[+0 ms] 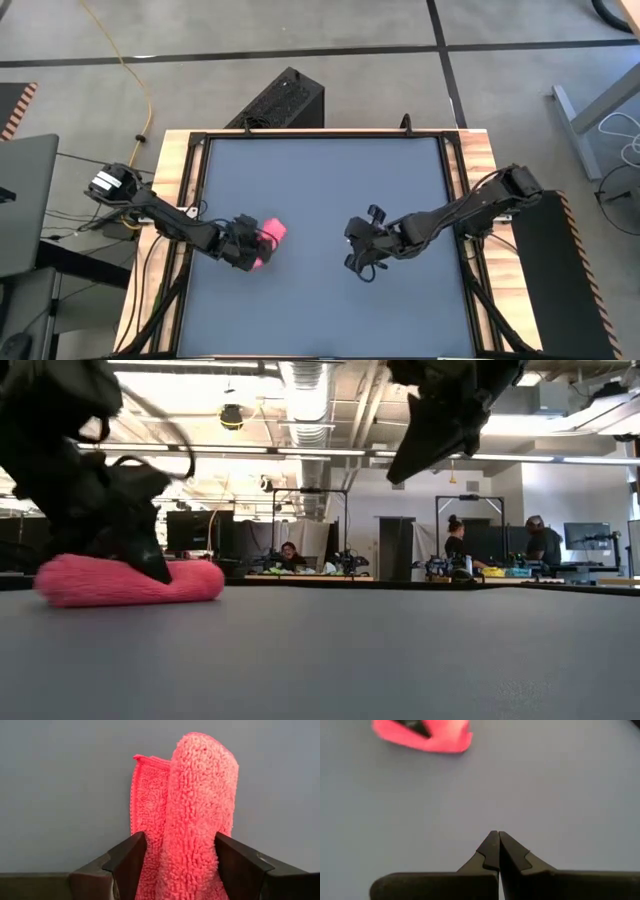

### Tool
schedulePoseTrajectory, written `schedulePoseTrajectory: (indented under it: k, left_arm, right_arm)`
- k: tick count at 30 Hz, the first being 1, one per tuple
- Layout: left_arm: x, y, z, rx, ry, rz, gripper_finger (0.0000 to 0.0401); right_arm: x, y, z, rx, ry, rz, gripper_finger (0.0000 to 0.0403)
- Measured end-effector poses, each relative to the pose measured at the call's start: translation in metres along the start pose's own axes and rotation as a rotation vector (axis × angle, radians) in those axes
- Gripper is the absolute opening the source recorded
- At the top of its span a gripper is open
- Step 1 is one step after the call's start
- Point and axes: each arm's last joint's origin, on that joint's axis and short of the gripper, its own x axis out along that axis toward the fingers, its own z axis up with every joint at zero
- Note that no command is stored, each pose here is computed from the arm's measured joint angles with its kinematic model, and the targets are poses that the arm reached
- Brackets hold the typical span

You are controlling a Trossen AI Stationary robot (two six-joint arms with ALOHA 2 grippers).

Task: Roll towel into tight, uniform cylinder
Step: Roll the red towel, then return to Home Position

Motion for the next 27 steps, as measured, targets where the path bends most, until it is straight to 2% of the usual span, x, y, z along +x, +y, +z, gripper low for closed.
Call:
schedulePoseTrajectory:
  k: [2,4,7,10,14,19,24,27]
  left_arm:
    - [-0.001,0.01,0.004,-0.107,-0.074,0.094,0.0222]
    - [-0.002,0.018,0.007,-0.266,-0.161,0.153,0.0222]
    - [-0.002,0.023,0.011,-0.496,-0.281,0.159,0.0222]
    - [0.0,0.023,0.017,-0.625,-0.364,0.12,0.0222]
    - [0.002,0.024,0.024,-0.639,-0.401,0.129,0.0222]
    - [-0.003,0.029,0.035,-0.564,-0.44,0.167,0.0222]
    - [-0.022,0.037,0.051,-0.438,-0.488,0.198,0.0222]
    - [-0.037,0.04,0.064,-0.32,-0.536,0.195,0.0222]
  right_arm:
    - [-0.005,-0.003,0.0,-0.015,-0.015,0.009,0.002]
    - [-0.01,-0.005,-0.001,-0.028,-0.022,0.016,0.002]
    - [-0.014,-0.009,-0.003,-0.036,-0.023,0.018,0.0021]
    - [-0.017,-0.013,-0.005,-0.051,-0.022,0.016,0.0021]
    - [-0.017,-0.013,-0.005,-0.069,-0.018,0.018,0.0021]
    - [-0.017,-0.012,-0.005,-0.08,-0.01,0.036,0.0021]
    - [-0.021,-0.016,-0.001,-0.071,-0.022,0.045,0.0021]
    - [-0.025,-0.021,0.004,-0.059,-0.036,0.054,0.0021]
